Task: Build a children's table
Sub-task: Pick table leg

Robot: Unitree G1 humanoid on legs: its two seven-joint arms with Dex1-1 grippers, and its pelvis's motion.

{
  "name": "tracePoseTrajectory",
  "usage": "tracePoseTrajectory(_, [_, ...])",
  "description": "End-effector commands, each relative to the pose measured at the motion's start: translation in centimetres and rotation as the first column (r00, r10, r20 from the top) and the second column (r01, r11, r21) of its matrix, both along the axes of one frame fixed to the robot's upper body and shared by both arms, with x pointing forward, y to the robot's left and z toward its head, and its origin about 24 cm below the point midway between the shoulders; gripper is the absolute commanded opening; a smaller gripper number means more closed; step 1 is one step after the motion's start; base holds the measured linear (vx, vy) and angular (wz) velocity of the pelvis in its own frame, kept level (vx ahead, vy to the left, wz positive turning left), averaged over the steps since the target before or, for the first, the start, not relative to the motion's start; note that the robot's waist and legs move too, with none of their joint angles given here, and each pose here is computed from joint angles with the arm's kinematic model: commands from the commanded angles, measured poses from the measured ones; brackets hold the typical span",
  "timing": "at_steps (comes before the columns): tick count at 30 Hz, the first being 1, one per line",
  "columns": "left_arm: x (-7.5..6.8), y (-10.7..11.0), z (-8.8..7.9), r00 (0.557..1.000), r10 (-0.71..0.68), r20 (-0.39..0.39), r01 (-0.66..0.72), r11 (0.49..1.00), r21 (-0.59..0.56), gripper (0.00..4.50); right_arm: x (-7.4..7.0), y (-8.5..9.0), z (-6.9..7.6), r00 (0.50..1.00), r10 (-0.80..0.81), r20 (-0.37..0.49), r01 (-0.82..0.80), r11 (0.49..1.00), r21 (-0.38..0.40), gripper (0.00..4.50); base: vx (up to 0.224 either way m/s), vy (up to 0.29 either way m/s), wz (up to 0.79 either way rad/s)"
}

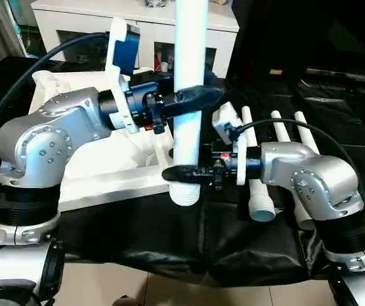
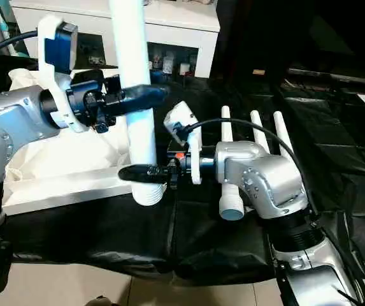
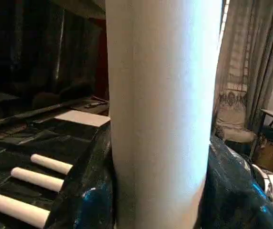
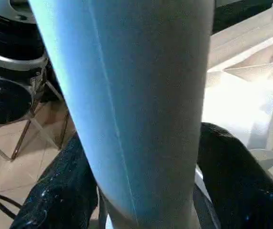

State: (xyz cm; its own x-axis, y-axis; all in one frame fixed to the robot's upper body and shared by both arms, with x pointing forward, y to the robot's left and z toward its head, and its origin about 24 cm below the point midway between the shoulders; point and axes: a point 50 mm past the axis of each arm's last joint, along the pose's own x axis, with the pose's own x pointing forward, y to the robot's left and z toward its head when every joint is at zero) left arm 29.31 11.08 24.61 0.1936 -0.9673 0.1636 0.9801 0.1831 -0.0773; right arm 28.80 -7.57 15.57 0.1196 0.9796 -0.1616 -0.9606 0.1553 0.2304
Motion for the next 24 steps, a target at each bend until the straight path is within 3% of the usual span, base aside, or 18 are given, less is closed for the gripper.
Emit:
tracePoseTrajectory(1, [-0.29,-0.34,0.17,1.000,-0.017,0.023,0.017,1.000,0.010,1.80,0.09,-0.05,0.33,1.000,0.013,0.011,-0.013,1.000,-0.019,3.06,0.000,0.000,0.00])
tracePoseTrajectory(12, [-0.56,-0.56,0.06,0.999,-0.046,0.026,0.045,0.999,0.022,1.79,-0.01,0.23,-0.03,1.000,0.025,0.004,-0.025,0.999,-0.029,3.06,0.000,0.000,0.00])
tracePoseTrajectory(13, [-0.56,-0.57,0.06,0.999,-0.046,0.026,0.045,0.999,0.022,1.79,-0.01,0.22,-0.03,1.000,0.025,0.004,-0.025,0.999,-0.029,2.79,0.000,0.000,0.00])
tracePoseTrajectory(17, [-0.57,-0.56,0.05,0.999,-0.047,0.026,0.046,0.999,0.024,1.79,-0.04,0.18,-0.07,1.000,0.026,0.003,-0.026,0.999,-0.031,2.67,0.000,0.000,0.00])
tracePoseTrajectory(18, [-0.57,-0.55,0.05,0.999,-0.047,0.026,0.047,0.999,0.024,1.79,-0.04,0.15,-0.09,1.000,0.026,0.002,-0.026,0.999,-0.031,2.38,0.000,0.000,0.00])
tracePoseTrajectory(24, [-0.52,-0.46,0.06,0.999,-0.044,0.026,0.043,0.999,0.025,1.79,-0.14,0.11,-0.15,1.000,0.031,0.002,-0.031,0.999,-0.036,2.03,0.000,0.000,0.00])
